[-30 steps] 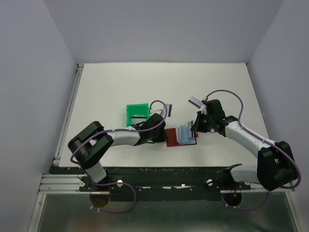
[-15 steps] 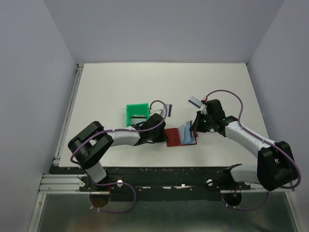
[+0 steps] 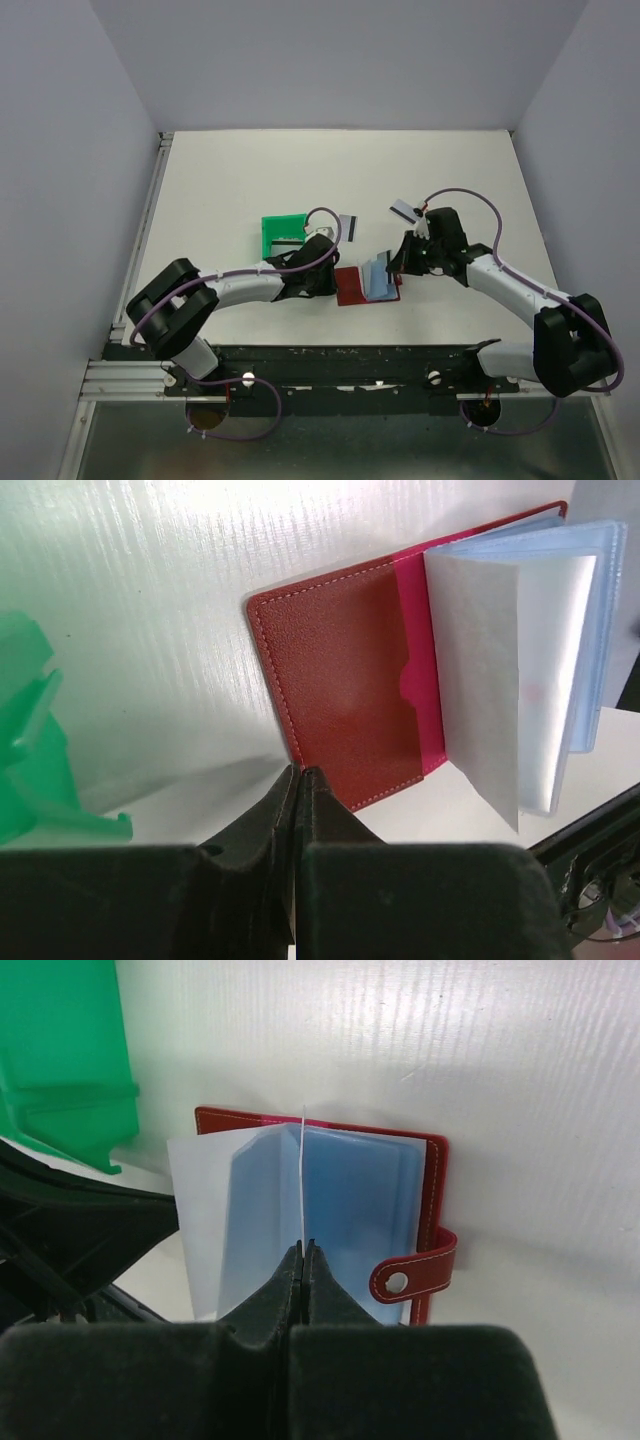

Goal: Put the credit cards into the card holder
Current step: Insert the credit card into the card holder.

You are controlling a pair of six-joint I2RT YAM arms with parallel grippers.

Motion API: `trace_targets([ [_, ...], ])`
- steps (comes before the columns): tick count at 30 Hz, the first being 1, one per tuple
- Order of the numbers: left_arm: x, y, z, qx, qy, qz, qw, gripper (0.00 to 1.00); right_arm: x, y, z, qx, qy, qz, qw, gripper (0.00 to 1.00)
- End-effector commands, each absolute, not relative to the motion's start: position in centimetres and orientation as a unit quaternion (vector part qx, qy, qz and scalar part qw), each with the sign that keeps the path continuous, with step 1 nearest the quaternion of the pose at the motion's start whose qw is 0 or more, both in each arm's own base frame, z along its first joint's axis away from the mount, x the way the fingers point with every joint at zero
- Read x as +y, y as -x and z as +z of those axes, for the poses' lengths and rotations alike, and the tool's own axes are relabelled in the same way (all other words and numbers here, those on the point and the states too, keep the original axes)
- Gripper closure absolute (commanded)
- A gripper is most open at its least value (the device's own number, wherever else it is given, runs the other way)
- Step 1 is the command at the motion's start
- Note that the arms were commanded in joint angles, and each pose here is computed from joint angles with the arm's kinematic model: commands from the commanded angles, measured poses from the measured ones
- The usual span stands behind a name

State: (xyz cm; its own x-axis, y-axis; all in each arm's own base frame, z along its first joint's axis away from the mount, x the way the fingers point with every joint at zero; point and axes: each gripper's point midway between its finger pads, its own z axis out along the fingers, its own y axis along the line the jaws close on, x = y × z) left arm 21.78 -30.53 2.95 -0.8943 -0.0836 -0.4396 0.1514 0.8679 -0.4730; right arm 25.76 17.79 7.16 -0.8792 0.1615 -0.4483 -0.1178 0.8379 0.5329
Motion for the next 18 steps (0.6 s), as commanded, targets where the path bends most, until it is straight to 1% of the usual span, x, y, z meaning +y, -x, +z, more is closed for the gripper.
trace_targets([
  [1, -30.0, -22.6, 6.4, 0.933, -0.031, -0.244, 0.264, 0.9, 19.0, -25.9, 7.8, 0.913, -0.007, 0.326, 0.244, 1.0],
  [12, -31.7, -23.8, 13.0, 0.896, -0.056, -0.301, 0.32, 0.88, 20.6, -25.8, 8.4, 0.898, 0.001, 0.374, 0.231, 1.0],
  [16, -33.2, -24.0, 14.5, 0.881, -0.073, -0.334, 0.328, 0.87, 21.0, -25.7, 8.2, 0.895, 0.001, 0.385, 0.225, 1.0],
  [18, -34.3, -23.6, 14.7, 0.876, -0.088, -0.352, 0.318, 0.87, 21.1, -25.7, 8.0, 0.896, 0.001, 0.385, 0.222, 1.0],
])
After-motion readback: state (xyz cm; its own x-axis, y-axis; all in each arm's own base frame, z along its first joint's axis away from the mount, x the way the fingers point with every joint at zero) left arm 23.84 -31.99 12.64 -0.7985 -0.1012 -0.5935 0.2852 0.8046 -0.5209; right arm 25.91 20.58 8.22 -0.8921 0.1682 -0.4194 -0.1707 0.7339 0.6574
